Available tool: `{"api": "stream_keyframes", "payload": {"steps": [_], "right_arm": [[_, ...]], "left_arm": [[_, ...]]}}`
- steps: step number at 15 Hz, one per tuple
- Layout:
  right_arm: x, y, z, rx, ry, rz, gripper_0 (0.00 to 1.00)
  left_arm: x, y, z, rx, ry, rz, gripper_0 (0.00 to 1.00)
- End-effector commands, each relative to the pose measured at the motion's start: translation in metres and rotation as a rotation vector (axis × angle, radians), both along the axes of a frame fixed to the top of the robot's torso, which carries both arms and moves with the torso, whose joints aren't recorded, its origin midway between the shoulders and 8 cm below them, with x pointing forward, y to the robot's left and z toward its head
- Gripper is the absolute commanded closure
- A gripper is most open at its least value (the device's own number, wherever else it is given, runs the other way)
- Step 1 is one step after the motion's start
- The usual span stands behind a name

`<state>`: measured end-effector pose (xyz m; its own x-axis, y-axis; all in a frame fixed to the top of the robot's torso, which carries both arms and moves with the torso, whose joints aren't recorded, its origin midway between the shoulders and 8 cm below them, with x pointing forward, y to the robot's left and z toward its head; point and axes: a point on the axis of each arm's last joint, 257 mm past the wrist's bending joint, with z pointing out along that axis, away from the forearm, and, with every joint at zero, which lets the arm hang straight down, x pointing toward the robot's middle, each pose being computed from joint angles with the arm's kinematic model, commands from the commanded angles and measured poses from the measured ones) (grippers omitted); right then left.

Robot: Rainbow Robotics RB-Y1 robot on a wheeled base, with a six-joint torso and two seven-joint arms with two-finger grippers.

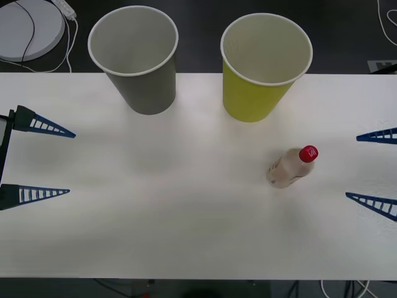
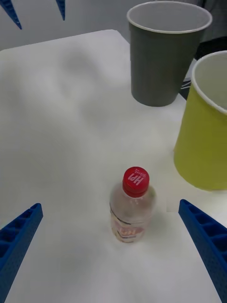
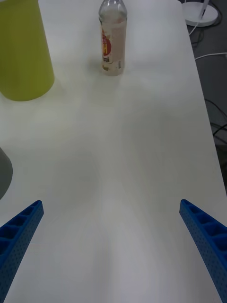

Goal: Put the can into the green bin and the plastic bottle into the gray bin

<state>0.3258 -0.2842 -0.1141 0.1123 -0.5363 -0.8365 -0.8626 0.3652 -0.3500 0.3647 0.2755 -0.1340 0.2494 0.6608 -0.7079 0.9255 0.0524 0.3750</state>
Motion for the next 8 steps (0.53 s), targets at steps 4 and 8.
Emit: {"api": "stream_keyframes", "payload": {"steps": [4, 8], "right_arm": [[0.019, -0.019, 0.003, 0.025, -0.056, -0.163, 0.0], [0.019, -0.04, -0.007, 0.044, -0.029, -0.223, 0.0]], "left_arm": [[0.0, 0.0, 0.0, 0.0, 0.0, 0.0, 0.0], [0.0, 0.0, 0.0, 0.0, 0.0, 0.0, 0.0]]}}
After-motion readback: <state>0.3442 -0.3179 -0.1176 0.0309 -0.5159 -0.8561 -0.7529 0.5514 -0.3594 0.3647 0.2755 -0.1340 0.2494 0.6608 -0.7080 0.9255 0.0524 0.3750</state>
